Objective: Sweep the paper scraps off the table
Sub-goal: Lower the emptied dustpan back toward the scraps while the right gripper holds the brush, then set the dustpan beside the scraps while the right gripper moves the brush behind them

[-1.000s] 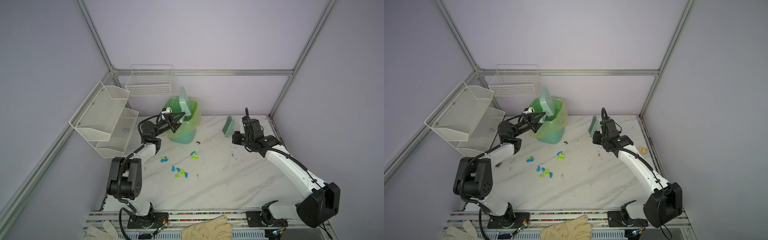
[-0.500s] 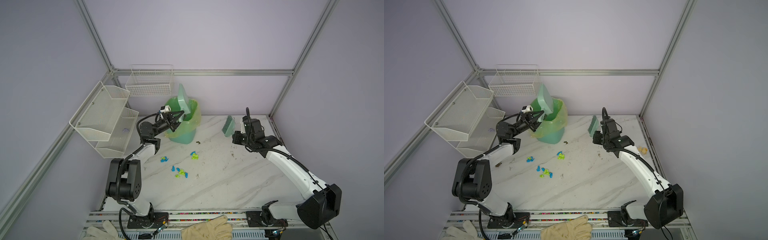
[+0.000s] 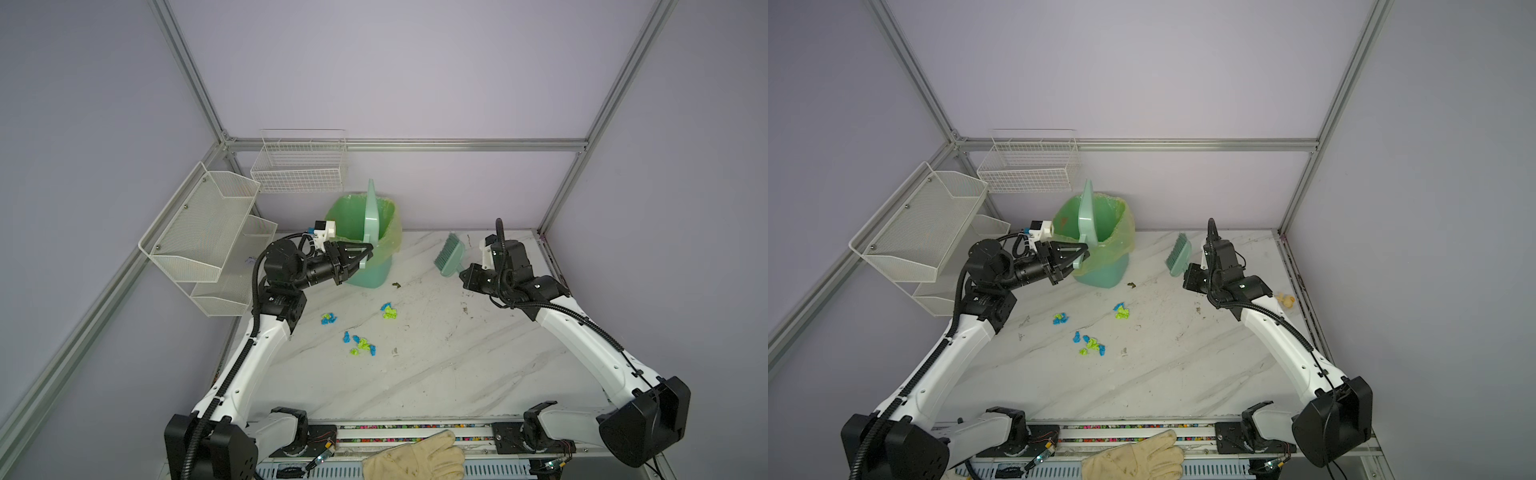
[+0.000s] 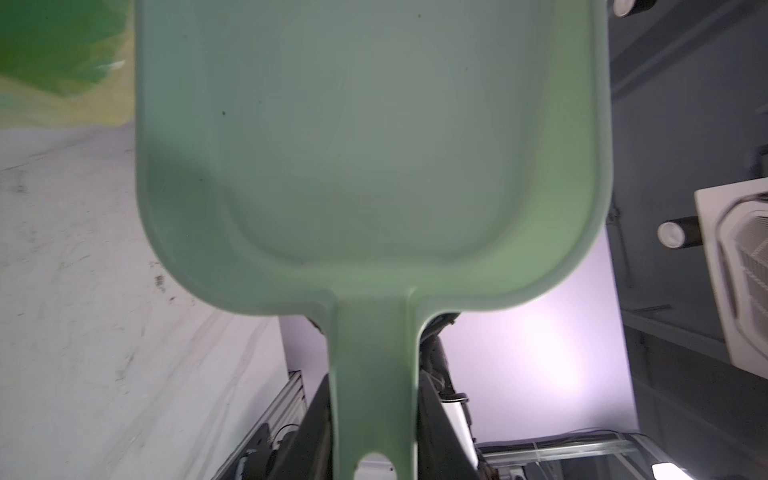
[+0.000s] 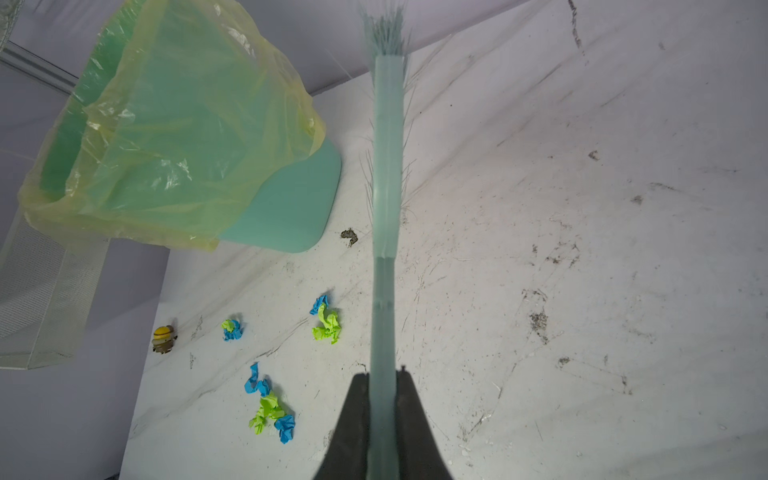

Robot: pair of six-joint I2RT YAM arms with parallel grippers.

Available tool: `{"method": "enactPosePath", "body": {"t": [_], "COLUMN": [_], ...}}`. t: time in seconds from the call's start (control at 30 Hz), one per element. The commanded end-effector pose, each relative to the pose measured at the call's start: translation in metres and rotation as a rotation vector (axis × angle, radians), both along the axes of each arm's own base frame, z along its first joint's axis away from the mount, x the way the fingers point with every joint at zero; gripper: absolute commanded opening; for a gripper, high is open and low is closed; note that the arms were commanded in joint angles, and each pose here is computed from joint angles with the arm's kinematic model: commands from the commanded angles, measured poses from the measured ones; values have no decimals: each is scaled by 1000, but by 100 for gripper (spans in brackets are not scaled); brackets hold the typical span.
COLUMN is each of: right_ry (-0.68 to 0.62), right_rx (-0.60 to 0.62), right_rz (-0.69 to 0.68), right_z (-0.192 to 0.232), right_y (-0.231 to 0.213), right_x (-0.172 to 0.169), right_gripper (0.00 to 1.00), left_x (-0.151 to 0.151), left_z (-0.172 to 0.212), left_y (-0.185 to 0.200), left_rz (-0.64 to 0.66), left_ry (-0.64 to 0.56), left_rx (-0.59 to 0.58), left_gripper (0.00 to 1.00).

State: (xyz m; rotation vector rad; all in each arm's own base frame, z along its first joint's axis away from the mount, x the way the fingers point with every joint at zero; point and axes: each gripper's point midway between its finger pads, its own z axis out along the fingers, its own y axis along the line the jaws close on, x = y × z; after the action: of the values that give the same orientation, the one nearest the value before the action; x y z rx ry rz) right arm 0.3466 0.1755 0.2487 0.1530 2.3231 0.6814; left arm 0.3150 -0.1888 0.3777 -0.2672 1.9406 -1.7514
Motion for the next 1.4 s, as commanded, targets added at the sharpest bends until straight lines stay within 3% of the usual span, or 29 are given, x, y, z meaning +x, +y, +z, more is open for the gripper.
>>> {"method": "enactPosePath", "body": {"t": [0.0,0.4,0.6,0.9,1.23,1.37], "right_ry": [-26,37,65,141,229,261], "right_rx": [97,194,215,270,165,197], "right_rz": [20,117,178,283,292,295], "right_z": [16,13,5,-21,-61,-70], "right_y": [10,36,59,94,101,108], "right_x": [-1,-22,-37,-37,-25,-25], "right_gripper": [0,0,0,0,0,0], "left_x": [-22,-87,-100,-92,-67,-54], "left_z": [-16,-82,-135,-180,-206,-211], "left_y": [4,15,22,49,54,53], "left_rz": [51,141,154,219,211,194], "left_ry": [-45,28,103,163,227,252], "left_rx": [210,411,499,735,914,963], "left_gripper": [0,0,0,0,0,0]}}
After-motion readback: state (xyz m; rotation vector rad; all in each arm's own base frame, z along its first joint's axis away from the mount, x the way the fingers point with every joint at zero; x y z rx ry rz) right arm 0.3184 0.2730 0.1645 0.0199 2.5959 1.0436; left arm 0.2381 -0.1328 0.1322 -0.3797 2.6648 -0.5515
